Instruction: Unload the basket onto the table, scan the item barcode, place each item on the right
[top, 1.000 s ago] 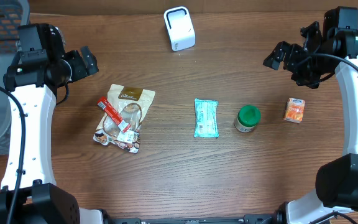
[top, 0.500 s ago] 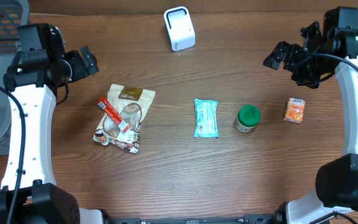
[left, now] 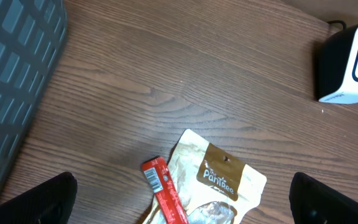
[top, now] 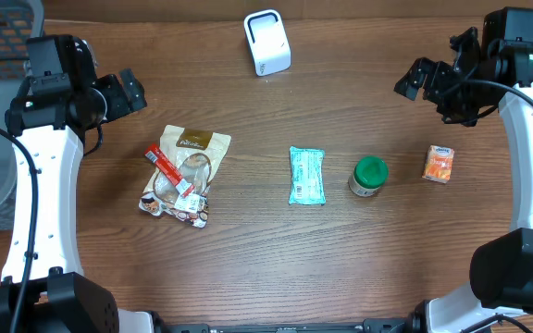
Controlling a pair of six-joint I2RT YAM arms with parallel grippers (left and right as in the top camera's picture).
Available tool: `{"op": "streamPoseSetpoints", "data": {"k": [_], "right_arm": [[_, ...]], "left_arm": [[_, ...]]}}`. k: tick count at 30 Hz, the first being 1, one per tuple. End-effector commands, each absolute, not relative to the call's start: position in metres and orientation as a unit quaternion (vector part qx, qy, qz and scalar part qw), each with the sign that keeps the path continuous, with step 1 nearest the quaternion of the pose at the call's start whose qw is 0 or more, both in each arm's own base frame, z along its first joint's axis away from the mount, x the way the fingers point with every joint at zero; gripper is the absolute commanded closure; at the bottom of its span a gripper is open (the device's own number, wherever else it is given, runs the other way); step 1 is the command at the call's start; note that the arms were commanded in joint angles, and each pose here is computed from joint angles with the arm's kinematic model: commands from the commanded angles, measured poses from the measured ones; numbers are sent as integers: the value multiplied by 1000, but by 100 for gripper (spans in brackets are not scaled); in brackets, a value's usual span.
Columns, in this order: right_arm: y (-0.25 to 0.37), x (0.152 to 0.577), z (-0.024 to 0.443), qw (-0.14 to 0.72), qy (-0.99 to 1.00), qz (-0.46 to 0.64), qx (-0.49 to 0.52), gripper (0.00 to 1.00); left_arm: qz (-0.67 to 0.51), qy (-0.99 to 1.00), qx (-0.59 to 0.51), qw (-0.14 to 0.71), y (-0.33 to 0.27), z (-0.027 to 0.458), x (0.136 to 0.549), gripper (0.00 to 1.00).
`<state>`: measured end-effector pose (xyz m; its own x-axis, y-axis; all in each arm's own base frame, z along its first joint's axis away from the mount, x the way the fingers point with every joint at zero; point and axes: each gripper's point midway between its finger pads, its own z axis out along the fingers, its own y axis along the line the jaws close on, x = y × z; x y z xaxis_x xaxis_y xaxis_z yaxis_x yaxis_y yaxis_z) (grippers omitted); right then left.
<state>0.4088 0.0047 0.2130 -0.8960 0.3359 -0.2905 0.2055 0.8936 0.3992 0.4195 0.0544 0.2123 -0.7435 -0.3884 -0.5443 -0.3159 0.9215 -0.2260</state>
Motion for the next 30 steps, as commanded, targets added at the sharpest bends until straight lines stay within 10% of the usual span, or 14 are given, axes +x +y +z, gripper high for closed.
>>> {"op": "streamPoseSetpoints", "data": {"k": [1,4,6,11,30], "right_arm": [[10,413,222,191,951,201,135,0],[28,411,228,186,944,249,113,1],[47,407,233,178,939,283,82,34],[92,389,221,140,955,259,28,66],[158,320,59,64,996,54,25,40]], "left_arm": [[-65,925,-193,320,55,226,422,0],[-65,925,-193,320,55,226,422,0],[-65,925,-193,320,55,226,422,0],[-65,925,-193,320,55,226,422,0],[-65,925,-193,320,55,226,422,0]]}}
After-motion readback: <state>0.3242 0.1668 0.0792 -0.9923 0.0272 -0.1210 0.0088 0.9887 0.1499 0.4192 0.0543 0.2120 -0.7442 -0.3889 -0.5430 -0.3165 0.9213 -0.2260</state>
